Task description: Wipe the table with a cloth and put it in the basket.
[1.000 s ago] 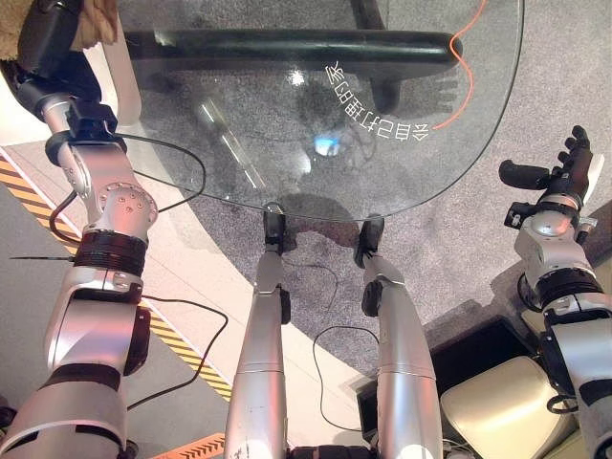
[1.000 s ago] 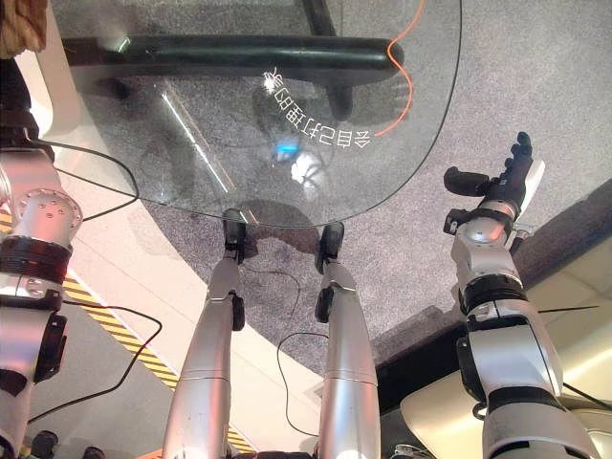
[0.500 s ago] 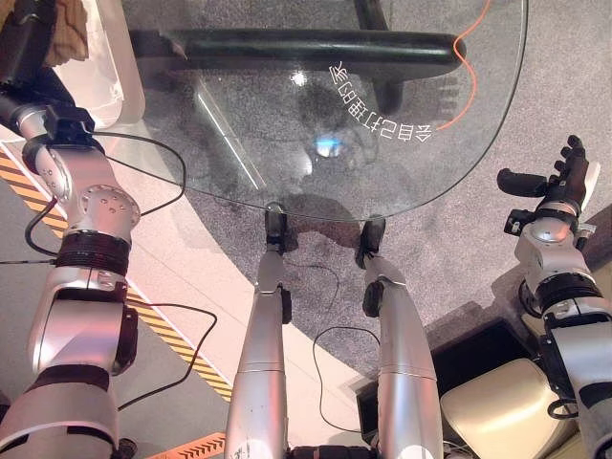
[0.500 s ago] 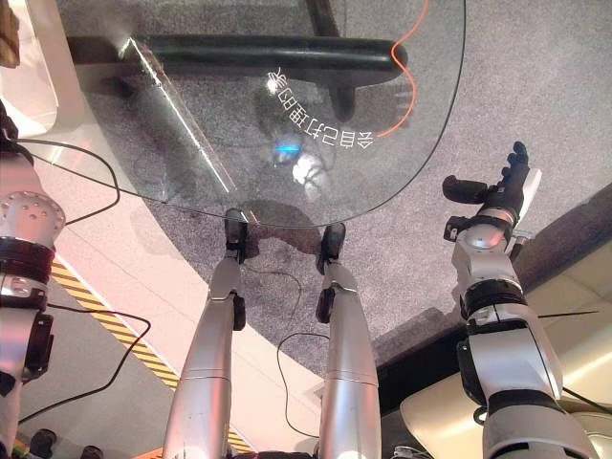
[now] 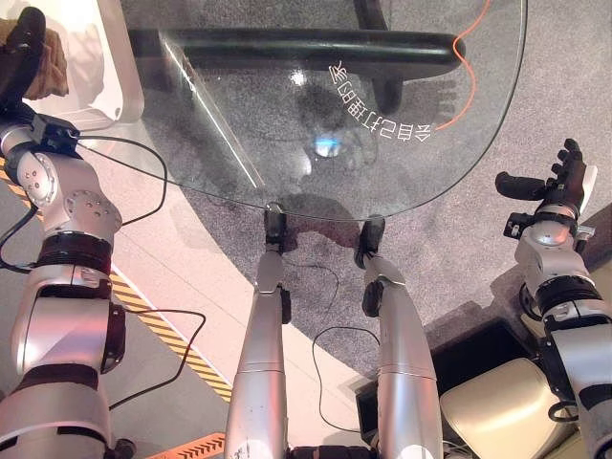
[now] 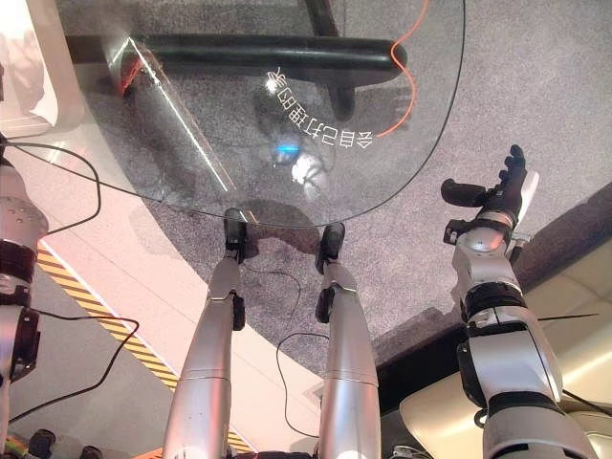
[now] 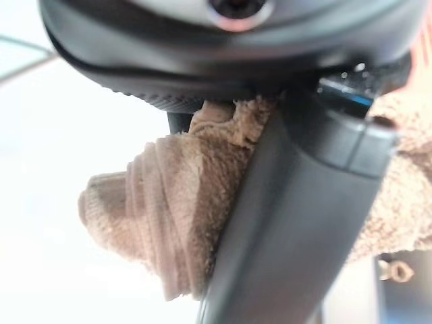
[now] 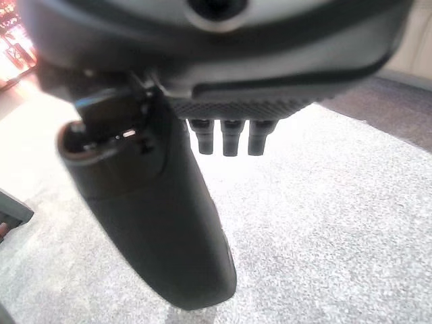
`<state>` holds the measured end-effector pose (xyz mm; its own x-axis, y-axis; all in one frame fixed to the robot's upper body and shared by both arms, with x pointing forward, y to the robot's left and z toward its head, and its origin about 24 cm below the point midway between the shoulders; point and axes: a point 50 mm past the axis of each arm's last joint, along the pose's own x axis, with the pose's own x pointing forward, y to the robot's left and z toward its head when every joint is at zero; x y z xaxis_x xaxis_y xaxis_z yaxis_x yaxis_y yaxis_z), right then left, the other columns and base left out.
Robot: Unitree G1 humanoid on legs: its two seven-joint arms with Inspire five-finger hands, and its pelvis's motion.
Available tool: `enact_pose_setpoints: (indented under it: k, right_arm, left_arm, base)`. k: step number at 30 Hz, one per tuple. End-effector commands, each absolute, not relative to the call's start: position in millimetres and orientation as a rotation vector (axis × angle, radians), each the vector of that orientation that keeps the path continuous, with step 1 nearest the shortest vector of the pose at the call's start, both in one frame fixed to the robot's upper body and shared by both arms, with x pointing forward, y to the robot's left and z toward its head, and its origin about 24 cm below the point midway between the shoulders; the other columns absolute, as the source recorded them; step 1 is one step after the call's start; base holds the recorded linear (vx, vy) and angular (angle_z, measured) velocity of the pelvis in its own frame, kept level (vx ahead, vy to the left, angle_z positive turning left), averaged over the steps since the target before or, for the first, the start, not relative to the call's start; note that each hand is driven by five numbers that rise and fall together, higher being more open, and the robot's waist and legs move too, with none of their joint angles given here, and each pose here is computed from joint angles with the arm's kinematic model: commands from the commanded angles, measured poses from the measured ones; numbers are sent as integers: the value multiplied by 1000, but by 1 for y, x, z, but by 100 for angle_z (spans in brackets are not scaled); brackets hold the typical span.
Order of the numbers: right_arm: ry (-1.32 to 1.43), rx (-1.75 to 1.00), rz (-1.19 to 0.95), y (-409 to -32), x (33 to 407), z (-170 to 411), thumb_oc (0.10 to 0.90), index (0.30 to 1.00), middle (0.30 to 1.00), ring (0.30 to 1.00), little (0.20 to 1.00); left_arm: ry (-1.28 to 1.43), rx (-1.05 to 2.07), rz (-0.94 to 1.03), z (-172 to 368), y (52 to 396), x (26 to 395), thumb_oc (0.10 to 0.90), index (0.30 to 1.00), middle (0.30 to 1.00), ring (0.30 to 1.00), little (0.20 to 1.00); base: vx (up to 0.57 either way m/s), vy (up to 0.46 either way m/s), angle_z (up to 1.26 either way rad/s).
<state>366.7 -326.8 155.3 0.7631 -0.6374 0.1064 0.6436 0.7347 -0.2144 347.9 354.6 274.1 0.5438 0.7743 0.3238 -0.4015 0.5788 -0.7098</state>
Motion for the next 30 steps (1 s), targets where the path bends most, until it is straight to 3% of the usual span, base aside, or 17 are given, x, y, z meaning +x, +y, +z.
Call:
enact_pose_setpoints:
  k: [1, 11, 30]
  right_arm:
    - [-57, -296, -820, -366, 342, 159, 800, 900, 900, 900, 900]
    - [-55, -302, -809, -369, 341, 161, 800, 900, 900, 900, 900]
    - [-68, -301, -799, -368, 344, 169, 800, 900, 900, 900, 900]
  left_arm:
    - [-911, -564, 898, 329, 398, 302, 100, 300, 300, 300, 200]
    - [-672, -455, 991, 316, 411, 308, 100, 300, 300, 300, 200]
    - [-382, -246, 950, 301, 411, 322, 100, 300, 300, 300, 200]
  base:
    - [0, 0, 0]
    - [0, 3, 1]
    - [0, 0, 0]
